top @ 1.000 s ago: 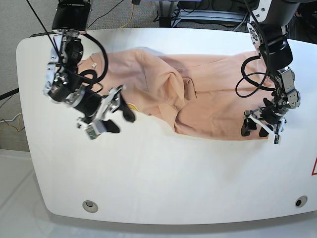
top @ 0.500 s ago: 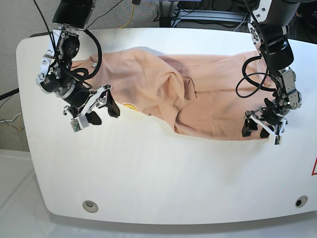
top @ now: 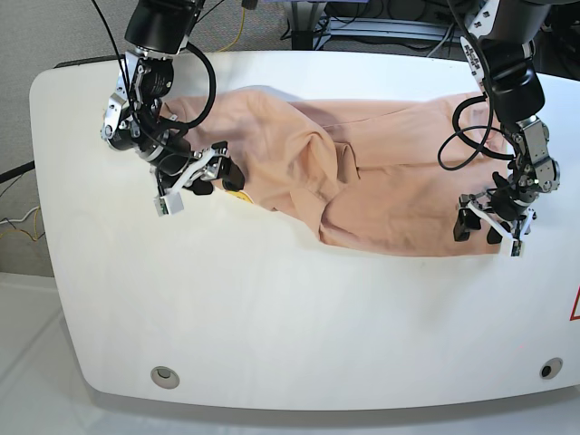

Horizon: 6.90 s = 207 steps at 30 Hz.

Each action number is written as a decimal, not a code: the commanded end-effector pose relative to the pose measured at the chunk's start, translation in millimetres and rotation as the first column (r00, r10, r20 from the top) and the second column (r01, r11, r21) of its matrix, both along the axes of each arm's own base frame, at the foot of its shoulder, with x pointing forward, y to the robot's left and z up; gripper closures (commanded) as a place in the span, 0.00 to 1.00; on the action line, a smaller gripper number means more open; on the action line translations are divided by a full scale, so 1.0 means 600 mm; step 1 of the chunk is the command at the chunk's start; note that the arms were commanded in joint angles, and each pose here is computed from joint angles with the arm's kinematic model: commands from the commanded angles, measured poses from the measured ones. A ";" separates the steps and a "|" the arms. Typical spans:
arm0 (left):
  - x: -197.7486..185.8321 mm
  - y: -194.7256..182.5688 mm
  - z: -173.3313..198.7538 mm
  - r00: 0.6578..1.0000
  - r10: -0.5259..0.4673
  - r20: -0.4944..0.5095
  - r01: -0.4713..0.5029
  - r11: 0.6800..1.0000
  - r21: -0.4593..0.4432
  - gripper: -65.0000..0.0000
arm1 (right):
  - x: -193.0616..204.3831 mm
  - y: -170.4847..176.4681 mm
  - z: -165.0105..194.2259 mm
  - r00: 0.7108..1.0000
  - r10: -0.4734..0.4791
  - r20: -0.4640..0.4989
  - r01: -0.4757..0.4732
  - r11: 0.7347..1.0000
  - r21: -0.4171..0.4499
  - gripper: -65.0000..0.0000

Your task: Fold the T-shirt properly

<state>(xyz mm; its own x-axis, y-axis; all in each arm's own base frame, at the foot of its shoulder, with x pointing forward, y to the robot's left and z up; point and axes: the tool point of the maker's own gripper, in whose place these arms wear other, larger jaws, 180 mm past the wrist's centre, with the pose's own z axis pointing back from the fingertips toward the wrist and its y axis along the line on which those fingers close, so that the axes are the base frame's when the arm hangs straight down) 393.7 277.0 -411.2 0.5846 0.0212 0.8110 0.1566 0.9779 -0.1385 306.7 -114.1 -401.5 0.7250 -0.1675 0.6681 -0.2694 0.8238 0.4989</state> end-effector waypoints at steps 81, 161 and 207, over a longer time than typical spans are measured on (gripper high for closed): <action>0.057 -0.011 0.086 0.997 -0.034 0.073 0.029 0.997 0.066 0.32 | 0.044 -0.031 0.040 0.999 0.040 0.034 -0.040 0.999 -0.016 0.34; 0.006 -0.087 -0.008 0.995 -0.096 -0.019 0.098 0.982 0.161 0.32 | -0.213 0.194 0.035 0.779 0.617 -0.111 -0.594 0.670 -0.445 0.35; 0.000 -0.083 -0.012 0.995 -0.093 -0.026 0.096 0.982 0.159 0.32 | -0.206 0.219 0.034 0.890 0.441 -0.120 -0.454 0.824 -0.340 0.35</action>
<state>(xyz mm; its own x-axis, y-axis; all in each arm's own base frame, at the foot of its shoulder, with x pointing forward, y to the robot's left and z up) 391.8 221.3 -421.8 0.5850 -0.1476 0.7975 0.2493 0.9684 -0.0037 176.7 8.9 -392.4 0.7080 0.4420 0.5508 -0.6320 0.7445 0.2150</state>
